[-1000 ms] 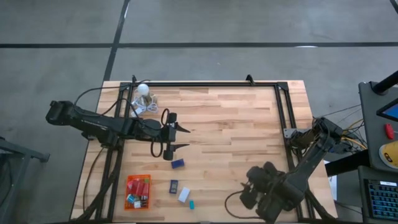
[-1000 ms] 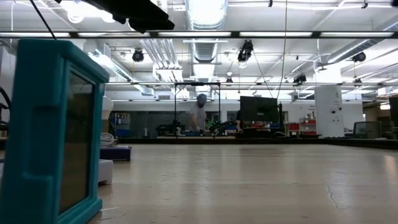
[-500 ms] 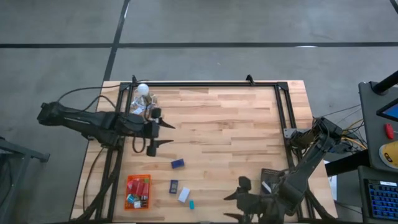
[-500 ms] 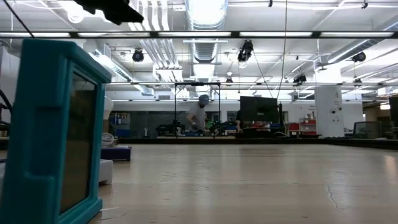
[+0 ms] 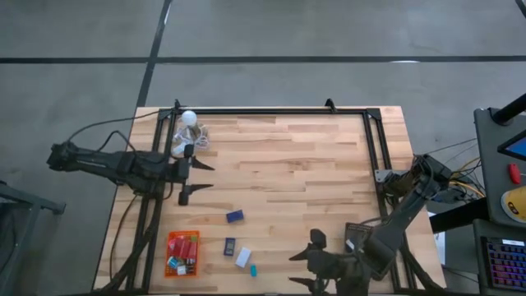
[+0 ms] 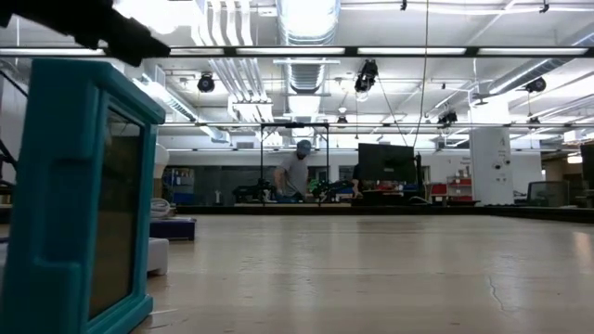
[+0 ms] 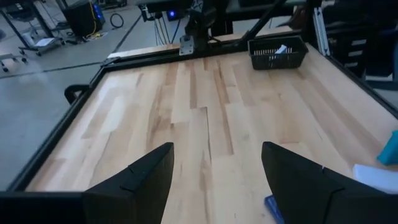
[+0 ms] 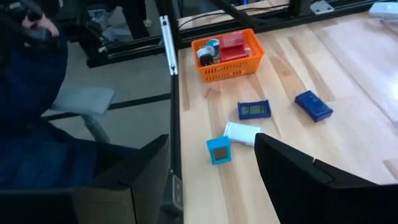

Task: Pick & Place Office items
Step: Put the light blue digital clock into the black bin

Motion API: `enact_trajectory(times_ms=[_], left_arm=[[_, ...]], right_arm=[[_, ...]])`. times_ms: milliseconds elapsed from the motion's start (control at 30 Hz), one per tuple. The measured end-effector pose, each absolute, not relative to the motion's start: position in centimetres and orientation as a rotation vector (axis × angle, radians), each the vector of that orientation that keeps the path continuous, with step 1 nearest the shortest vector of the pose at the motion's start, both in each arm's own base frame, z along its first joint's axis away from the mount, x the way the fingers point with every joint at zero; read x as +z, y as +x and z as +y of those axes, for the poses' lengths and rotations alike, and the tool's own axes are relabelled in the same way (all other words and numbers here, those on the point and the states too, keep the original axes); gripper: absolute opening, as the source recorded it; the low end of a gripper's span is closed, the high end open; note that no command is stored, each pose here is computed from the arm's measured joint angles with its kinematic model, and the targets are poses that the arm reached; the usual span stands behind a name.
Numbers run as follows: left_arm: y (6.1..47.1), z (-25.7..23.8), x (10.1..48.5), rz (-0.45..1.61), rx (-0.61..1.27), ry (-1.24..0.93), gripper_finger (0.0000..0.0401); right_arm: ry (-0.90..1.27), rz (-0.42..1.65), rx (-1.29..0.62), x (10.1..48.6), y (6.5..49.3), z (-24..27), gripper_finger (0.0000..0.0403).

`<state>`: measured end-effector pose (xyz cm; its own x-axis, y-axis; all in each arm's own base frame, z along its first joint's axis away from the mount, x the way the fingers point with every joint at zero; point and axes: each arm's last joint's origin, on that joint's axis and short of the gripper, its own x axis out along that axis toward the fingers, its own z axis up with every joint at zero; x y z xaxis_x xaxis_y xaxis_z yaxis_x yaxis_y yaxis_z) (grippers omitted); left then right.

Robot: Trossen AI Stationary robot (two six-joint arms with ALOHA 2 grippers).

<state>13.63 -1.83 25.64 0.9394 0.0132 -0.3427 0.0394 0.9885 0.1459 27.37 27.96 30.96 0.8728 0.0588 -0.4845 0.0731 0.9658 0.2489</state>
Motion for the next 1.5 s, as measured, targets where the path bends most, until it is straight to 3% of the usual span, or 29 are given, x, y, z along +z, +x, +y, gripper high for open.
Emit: enact_trajectory(times_ms=[367,1500], left_arm=[[12.7,-2.0,21.7,0.226,-0.100,0.134,0.0248],[12.6,-2.0,21.6,0.223,-0.097,0.145,0.0248]], right_arm=[[0.293,0.498,-0.071,31.0,29.2,26.1,0.0233],[0.253,0.486,-0.067,30.7,29.8,26.0,0.0233]])
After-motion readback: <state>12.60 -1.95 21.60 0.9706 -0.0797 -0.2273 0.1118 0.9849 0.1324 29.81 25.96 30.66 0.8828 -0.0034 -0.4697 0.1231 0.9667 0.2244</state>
